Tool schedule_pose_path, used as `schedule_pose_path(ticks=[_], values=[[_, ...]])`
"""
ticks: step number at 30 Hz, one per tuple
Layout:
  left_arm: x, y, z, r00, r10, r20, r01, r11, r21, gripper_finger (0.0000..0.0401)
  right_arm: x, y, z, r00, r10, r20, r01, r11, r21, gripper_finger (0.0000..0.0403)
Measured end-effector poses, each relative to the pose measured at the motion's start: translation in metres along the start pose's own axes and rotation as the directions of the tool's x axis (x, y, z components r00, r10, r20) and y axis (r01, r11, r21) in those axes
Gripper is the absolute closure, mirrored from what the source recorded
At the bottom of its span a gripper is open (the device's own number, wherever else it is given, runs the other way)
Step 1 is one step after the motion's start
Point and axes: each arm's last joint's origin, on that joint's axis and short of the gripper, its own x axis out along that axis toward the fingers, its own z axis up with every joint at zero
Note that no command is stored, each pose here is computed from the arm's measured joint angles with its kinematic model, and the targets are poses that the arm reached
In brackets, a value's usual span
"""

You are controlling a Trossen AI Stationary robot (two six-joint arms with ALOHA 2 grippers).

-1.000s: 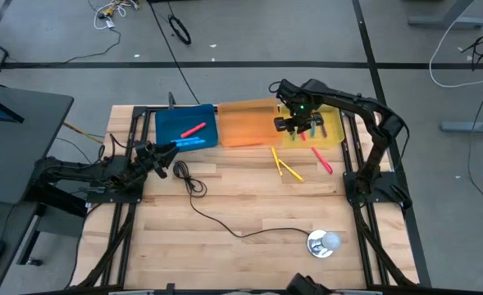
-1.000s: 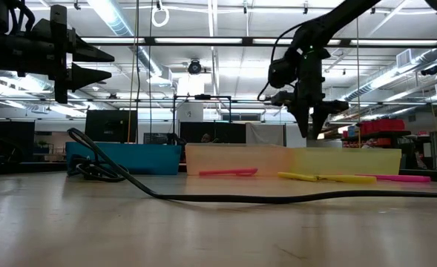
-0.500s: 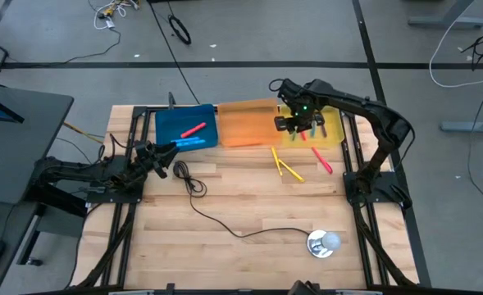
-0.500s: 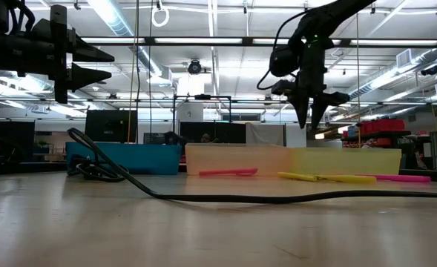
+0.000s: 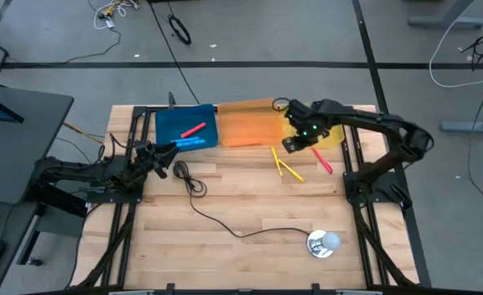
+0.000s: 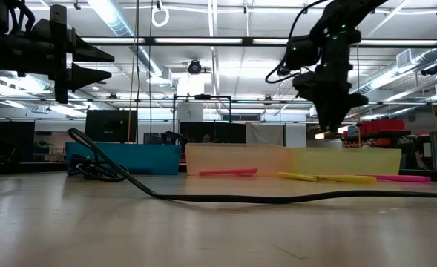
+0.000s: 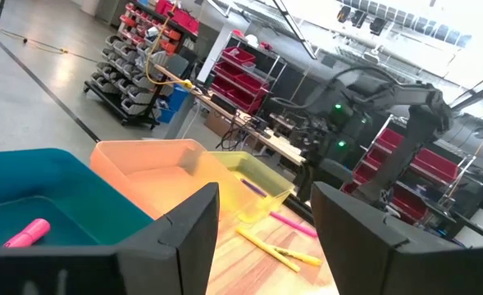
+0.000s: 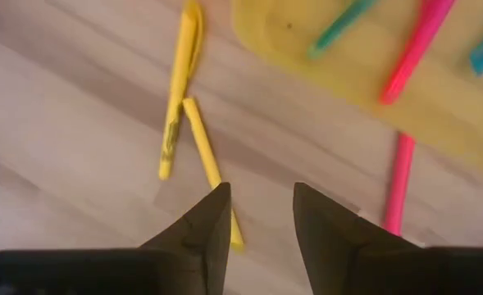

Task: Pick & Place Markers
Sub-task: Put the large pink pen into the orange bin

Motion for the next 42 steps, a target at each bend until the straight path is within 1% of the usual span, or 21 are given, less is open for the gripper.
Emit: schedule_pose_path(ticks=[2,6,11,17,20,25,29,32,35,38,42], values=[[0.000,0.000,0.000,1.000,0.000,0.001,0.000,1.000,0.000,0.0202,-0.003,-0.001,-0.010,1.000,0.010,0.012,-0.010,1.000,-0.014,0.0273],[0.000,0.000,0.000,1.000,0.000,0.000,0.000,1.000,0.000,0.0201,-0.003,-0.007,-0.026,1.000,0.004,-0.002,-0.004,1.000,-0.021,0.0273],[0.000,0.000,0.000,1.000,0.000,0.000,0.000,1.000,0.000,0.0201,0.000,-0.013,-0.040,0.998,-0.031,-0.058,0.030,0.999,-0.022,0.0273],[0.000,0.000,0.000,1.000,0.000,0.000,0.000,1.000,0.000,0.0201,0.004,-0.019,-0.041,0.996,-0.044,-0.073,0.044,0.999,-0.009,0.0273],[0.000,0.000,0.000,1.000,0.000,0.000,0.000,1.000,0.001,0.0201,0.010,-0.028,-0.041,0.994,-0.058,-0.093,0.061,0.998,0.022,0.0273],[0.000,0.000,0.000,1.000,0.000,0.000,0.000,1.000,0.001,0.0201,0.020,-0.043,-0.043,0.991,-0.075,-0.115,0.079,0.996,0.029,0.0273],[0.000,0.000,0.000,1.000,0.000,0.000,0.000,1.000,0.001,0.0201,0.026,-0.053,-0.045,0.992,-0.092,-0.085,0.095,0.995,0.028,0.0273],[0.000,0.000,0.000,1.000,0.000,0.000,0.000,1.000,0.001,0.0201,0.031,-0.058,-0.046,0.994,-0.086,-0.067,0.088,0.996,0.032,0.0273],[0.000,0.000,0.000,1.000,0.000,0.000,0.000,1.000,0.001,0.0201,0.038,-0.064,-0.048,0.994,-0.088,-0.071,0.091,0.995,0.043,0.0273],[0.000,0.000,0.000,1.000,-0.001,0.000,0.001,1.000,0.000,0.0202,0.043,-0.069,-0.050,0.994,-0.090,-0.069,0.092,0.995,0.025,0.0273],[0.000,0.000,0.000,1.000,0.000,0.000,0.000,1.000,0.001,0.0201,0.048,-0.075,-0.050,0.992,-0.117,-0.050,0.118,0.992,0.031,0.0273]])
